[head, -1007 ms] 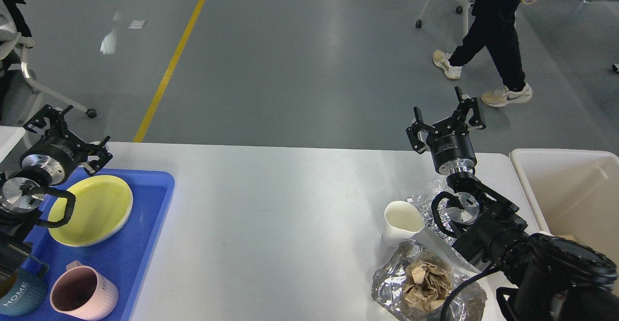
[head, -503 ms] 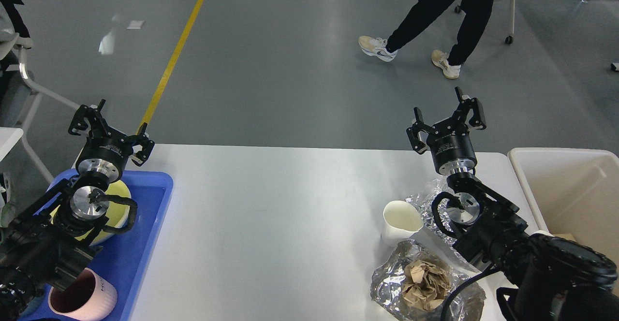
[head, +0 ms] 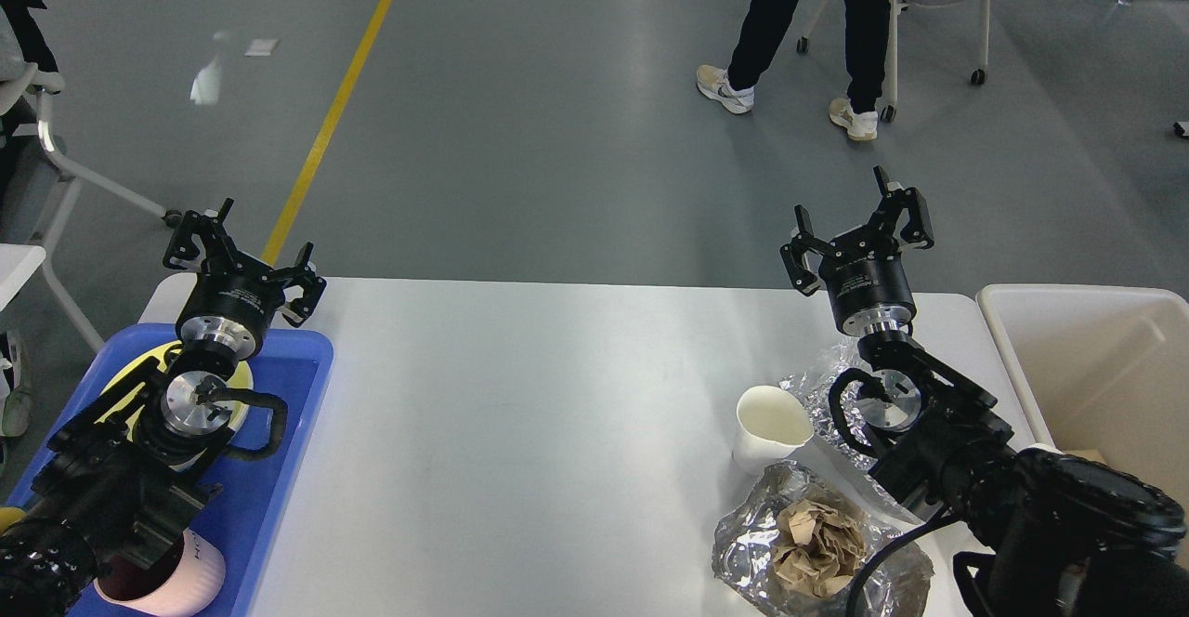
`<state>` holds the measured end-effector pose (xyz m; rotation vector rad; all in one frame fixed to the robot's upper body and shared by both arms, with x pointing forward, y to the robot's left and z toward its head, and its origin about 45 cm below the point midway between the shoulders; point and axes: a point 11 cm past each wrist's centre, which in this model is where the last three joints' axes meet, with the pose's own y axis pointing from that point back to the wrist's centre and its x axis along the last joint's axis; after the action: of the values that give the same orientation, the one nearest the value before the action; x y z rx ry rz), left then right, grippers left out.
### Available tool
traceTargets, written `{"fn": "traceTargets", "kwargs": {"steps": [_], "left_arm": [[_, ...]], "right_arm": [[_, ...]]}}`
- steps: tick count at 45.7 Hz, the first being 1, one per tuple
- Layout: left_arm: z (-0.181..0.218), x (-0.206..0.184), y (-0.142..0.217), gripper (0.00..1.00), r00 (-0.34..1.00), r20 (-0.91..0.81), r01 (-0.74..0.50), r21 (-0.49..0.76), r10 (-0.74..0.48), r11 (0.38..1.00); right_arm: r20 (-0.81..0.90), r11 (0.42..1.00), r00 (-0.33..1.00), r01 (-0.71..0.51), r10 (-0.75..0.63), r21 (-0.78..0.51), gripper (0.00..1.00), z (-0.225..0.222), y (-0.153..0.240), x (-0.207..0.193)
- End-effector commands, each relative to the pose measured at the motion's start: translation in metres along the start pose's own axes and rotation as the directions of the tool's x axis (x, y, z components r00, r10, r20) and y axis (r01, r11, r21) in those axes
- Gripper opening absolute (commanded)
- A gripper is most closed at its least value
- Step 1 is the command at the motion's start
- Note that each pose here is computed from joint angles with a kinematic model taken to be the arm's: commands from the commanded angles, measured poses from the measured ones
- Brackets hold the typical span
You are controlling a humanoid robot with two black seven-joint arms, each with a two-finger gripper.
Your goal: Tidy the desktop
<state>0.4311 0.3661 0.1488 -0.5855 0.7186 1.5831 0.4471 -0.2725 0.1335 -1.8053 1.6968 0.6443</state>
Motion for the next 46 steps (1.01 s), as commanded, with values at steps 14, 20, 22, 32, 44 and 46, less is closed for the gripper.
{"fn": "traceTargets", "kwargs": {"steps": [14, 20, 22, 32, 44, 46], "left_arm": [[-0.008, 0.014, 0.006, 0.99, 0.997, -0.014, 0.073, 0.147, -0.072, 0.986], [-0.010, 0.016, 0.007, 0.99, 0.998, -0.004, 0.070, 0.204, -0.070, 0.977], [-0.010, 0.016, 0.007, 0.99, 0.997, -0.001, 0.070, 0.228, -0.071, 0.971], [-0.006, 0.021, 0.008, 1.00, 0.998, 0.029, 0.049, 0.336, -0.063, 0.940], [-0.011, 0.019, 0.007, 1.00, 0.998, 0.002, 0.053, 0.322, -0.057, 0.945], [-0.011, 0.019, 0.007, 1.00, 0.998, 0.001, 0.055, 0.319, -0.058, 0.946]], "right_arm": [[-0.002, 1.000, 1.000, -0.002, 0.002, 0.000, 1.00, 0.000, 0.000, 0.000], [-0.002, 1.000, 1.000, -0.002, 0.002, 0.000, 1.00, 0.000, 0.000, 0.000], [-0.002, 1.000, 1.000, -0.002, 0.002, 0.000, 1.00, 0.000, 0.000, 0.000], [-0.002, 1.000, 1.000, -0.002, 0.002, 0.000, 1.00, 0.000, 0.000, 0.000], [-0.002, 1.000, 1.000, -0.002, 0.002, 0.000, 1.00, 0.000, 0.000, 0.000], [-0.002, 1.000, 1.000, -0.002, 0.002, 0.000, 1.00, 0.000, 0.000, 0.000]]}}
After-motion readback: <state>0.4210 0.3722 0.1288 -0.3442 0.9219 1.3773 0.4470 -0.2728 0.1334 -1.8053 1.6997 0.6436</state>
